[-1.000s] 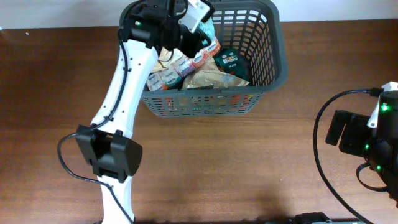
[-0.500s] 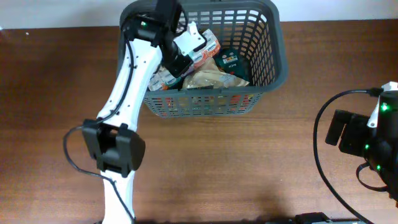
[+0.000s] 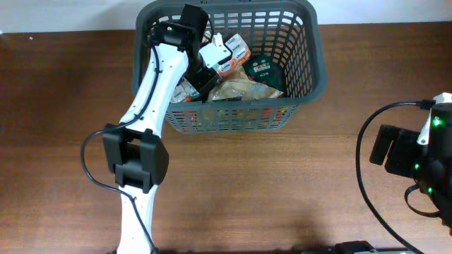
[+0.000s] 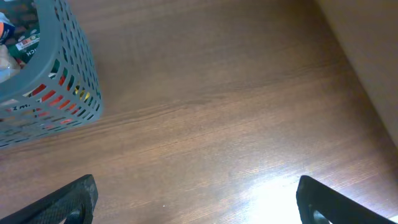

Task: Pack container
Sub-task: 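Lift the wipes pack and lower it into the basket, then open the left gripper and withdraw it out of the basket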

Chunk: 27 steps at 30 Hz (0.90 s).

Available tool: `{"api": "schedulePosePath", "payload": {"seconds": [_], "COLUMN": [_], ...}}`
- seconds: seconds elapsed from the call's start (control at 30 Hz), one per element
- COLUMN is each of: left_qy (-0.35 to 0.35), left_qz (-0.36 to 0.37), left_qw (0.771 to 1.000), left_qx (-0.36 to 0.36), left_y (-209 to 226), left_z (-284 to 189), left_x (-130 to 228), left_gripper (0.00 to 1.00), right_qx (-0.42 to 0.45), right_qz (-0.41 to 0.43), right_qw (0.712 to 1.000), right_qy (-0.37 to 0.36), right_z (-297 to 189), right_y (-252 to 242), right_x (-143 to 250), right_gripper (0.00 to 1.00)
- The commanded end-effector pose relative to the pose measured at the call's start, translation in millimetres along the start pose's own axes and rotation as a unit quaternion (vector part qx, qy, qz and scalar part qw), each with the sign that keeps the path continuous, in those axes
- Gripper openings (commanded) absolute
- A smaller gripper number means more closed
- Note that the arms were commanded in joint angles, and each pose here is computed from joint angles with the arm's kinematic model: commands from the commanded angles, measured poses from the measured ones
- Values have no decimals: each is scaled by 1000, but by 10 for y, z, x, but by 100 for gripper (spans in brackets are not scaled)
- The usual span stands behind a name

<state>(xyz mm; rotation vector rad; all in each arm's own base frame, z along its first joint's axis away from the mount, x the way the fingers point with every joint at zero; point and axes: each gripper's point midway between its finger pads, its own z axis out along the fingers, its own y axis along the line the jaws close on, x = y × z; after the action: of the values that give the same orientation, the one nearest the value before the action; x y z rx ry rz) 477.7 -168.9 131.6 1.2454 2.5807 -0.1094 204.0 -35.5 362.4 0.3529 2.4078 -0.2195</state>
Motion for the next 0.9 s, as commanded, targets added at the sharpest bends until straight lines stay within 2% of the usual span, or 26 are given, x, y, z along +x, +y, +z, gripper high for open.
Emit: {"api": "schedulePosePath", "payload": {"seconds": [0.0,0.2,0.27,0.33,0.53,0.6,0.83,0.87], "left_qy": [-26,-128,-165,-192,-250,-275,-285,-281], "left_qz": [-11,-40,-69,-132,-261,-321,-460,-485], "left_qw": [999,985,972,949,889,854,777,758], "left_qx": [-28,-111,-151,-211,-281,-304,-322,-333], "left_y": [121,266,326,436,373,322,9,-69], "left_z": [-177,-1237,-1671,-2140,-3110,-3496,-4023,-4102], "left_x": [-140,-439,-473,-383,84,381,1269,1467], "left_gripper": [99,99,99,99,99,99,99,99], "right_qx": [-4,-5,-5,3,24,44,68,66], "right_qz": [-1,2,2,3,23,39,82,87], "right_qw": [1000,1000,1000,1000,998,995,987,986], "right_qy": [-4,-13,-13,-17,-57,-82,-121,-127], "right_z": [-13,-14,-16,-30,-241,-382,-660,-706], "right_y": [19,28,28,-10,-197,-347,-617,-646], "right_x": [-13,-55,-56,-57,-23,23,224,271], "right_gripper": [99,99,99,99,99,99,99,99]}}
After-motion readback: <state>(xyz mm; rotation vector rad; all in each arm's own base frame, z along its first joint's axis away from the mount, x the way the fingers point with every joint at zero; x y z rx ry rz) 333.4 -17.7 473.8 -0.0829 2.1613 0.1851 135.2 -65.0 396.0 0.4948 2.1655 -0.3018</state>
